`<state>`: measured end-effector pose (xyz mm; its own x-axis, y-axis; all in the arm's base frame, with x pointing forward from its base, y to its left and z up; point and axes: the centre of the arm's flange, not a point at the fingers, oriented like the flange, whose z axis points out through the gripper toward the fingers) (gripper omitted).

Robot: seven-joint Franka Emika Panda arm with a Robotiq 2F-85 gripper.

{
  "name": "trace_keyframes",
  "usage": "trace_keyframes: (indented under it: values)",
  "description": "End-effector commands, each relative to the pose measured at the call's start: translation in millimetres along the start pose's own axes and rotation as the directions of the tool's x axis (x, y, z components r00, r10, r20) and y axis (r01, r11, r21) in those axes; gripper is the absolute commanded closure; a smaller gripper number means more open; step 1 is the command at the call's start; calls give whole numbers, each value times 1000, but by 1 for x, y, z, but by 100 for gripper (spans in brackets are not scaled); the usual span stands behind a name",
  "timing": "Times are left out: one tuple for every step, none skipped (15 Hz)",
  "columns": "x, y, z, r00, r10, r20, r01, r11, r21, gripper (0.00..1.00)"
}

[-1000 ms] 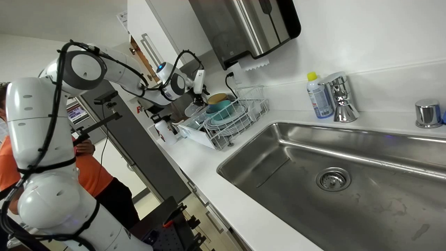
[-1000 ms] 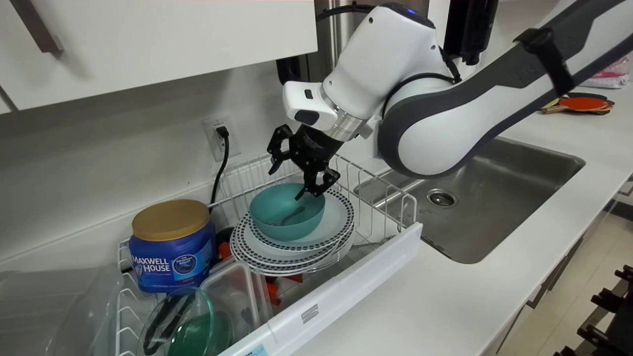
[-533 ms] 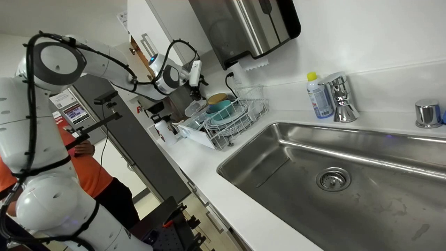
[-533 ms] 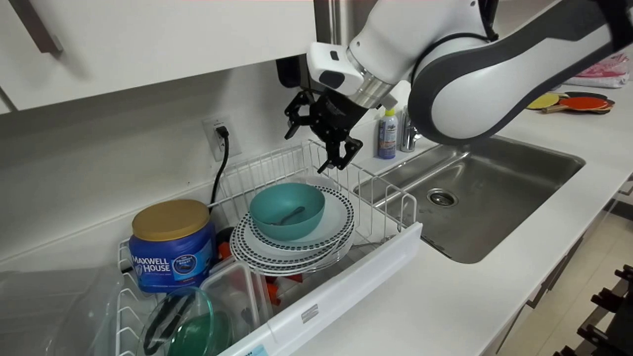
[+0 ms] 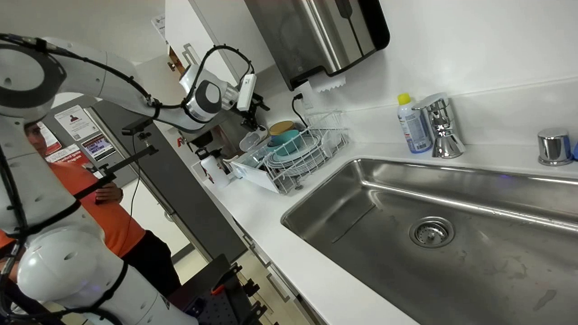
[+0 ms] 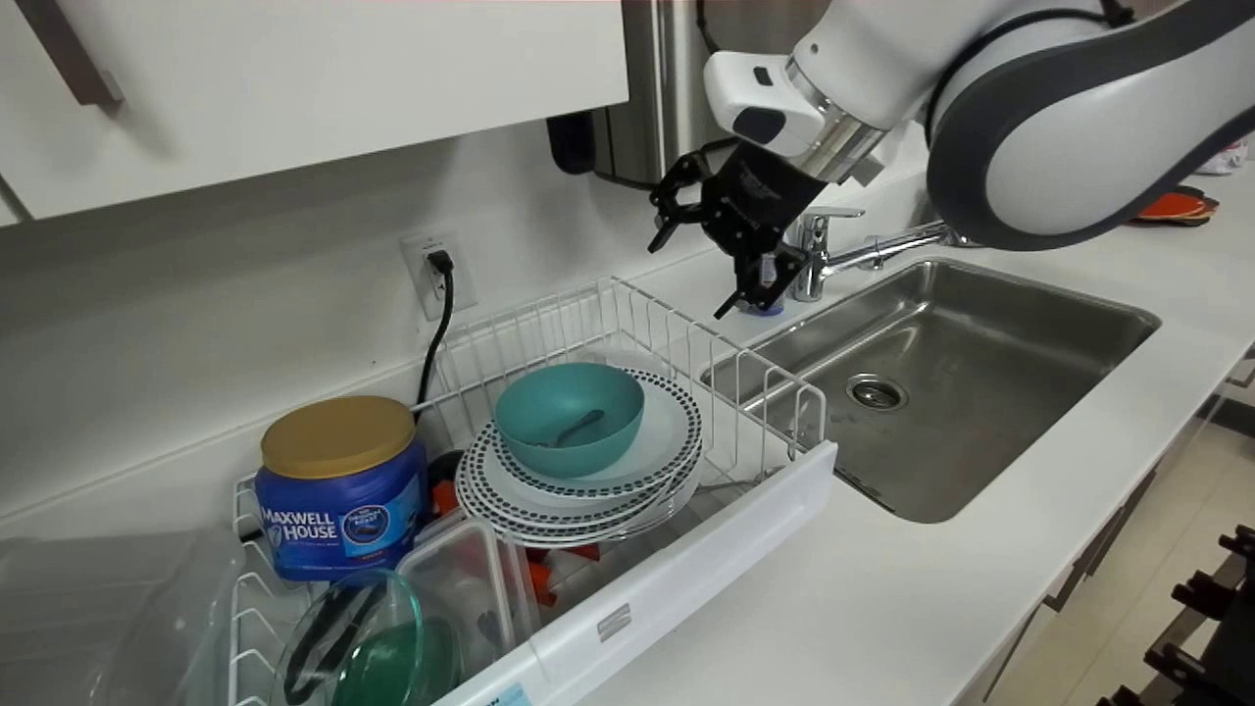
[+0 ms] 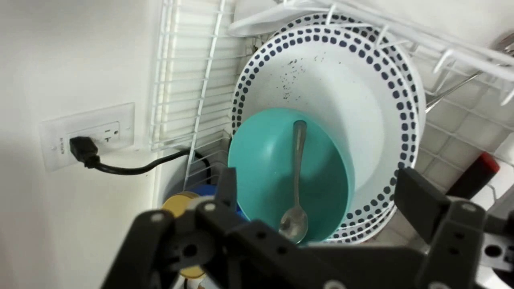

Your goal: Pick up the spoon from the sink and put it in the light blue bowl.

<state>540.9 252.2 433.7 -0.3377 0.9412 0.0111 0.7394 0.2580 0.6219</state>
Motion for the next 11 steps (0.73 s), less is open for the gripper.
trace_keyframes:
  values:
    - [-17, -30, -53, 998, 8, 54, -12, 997, 75, 0]
    - [-21, -37, -64, 997, 23, 78, -31, 995, 96, 0]
    - [-24, -42, -73, 995, 32, 91, -42, 993, 114, 0]
    - [-29, -49, -85, 992, 51, 114, -66, 989, 132, 0]
    - [-33, -54, -94, 990, 66, 128, -84, 985, 148, 0]
    - [-38, -60, -103, 986, 82, 148, -108, 978, 176, 0]
    - [-41, -64, -111, 981, 94, 168, -126, 973, 194, 0]
    - [-44, -68, -118, 978, 104, 182, -143, 967, 212, 0]
    - [-45, -72, -124, 975, 111, 194, -154, 962, 225, 0]
    - [-46, -74, -130, 973, 114, 202, -161, 958, 235, 0]
    - [-46, -76, -135, 971, 119, 209, -169, 956, 240, 0]
